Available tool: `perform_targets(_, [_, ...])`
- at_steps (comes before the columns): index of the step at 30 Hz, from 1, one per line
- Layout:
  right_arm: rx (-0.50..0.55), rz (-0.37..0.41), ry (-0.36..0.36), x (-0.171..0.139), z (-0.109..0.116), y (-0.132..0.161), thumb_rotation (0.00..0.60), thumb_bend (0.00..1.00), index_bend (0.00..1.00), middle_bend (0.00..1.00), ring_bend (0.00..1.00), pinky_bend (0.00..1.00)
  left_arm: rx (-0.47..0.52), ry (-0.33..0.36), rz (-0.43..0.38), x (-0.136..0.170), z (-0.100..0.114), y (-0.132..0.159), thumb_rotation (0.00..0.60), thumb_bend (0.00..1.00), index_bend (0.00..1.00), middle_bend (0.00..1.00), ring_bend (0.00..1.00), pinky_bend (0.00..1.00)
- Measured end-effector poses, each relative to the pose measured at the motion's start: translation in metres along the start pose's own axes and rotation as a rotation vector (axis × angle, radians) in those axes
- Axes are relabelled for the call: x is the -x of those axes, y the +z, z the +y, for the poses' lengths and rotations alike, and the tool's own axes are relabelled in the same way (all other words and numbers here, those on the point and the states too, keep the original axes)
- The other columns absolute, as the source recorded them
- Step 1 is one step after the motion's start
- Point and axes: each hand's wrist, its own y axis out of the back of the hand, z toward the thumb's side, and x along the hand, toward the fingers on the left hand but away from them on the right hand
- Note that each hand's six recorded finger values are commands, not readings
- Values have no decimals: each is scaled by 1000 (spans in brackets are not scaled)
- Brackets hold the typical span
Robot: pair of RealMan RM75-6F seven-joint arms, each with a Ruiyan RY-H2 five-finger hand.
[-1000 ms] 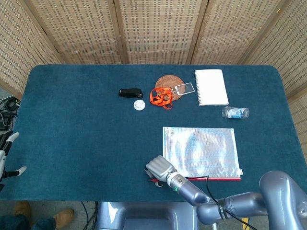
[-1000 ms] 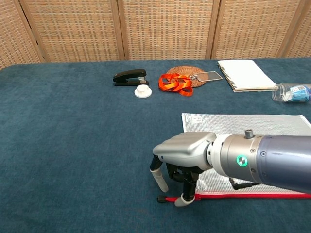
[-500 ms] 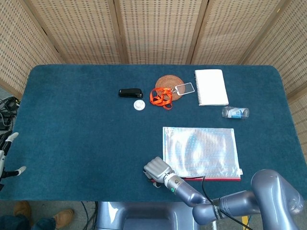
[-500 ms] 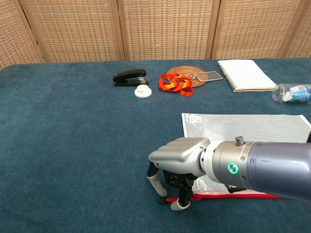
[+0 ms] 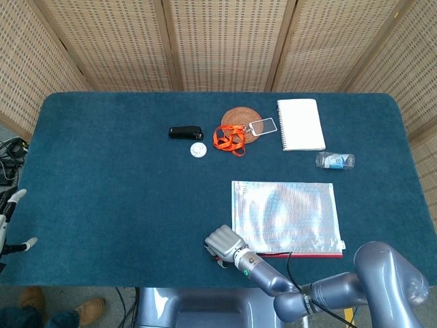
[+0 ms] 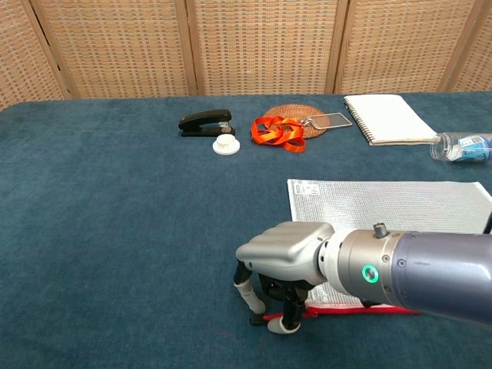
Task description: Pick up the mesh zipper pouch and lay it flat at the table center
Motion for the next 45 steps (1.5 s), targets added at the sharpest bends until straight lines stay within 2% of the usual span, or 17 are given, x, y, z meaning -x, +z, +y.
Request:
perform_targets(5, [-4,1,7,-1,-3,1,600,588,595,974,976,1000,2,2,-2,1,1,0,600,0,0,0,0,0])
perform_targets(15, [2,5,-10,-6,1,1,600,614,705,976,980,1000,5,5,-8,2,2,1,600,0,0,0,0,0])
perform_targets(19, [12,9,-23,-9,5,1,600,668,759,976,980,1000,5,4,-10,2,2,2,600,0,0,0,0,0])
perform_targets(25, [25,19,-48,-15,16,-1,600,740,772,976,981,1000,6,6,-12,3,2,2,600,0,0,0,0,0])
perform_targets(37, [78,37,-115,-29,54,-5,600,757,782,976,981,1000,11,7,-12,3,3,2,600,0,0,0,0,0])
perform_targets(45, [126,65,-177,-37,99,-4,600,758,783,976,980,1000,13,8,-10,3,3,2,600,0,0,0,0,0])
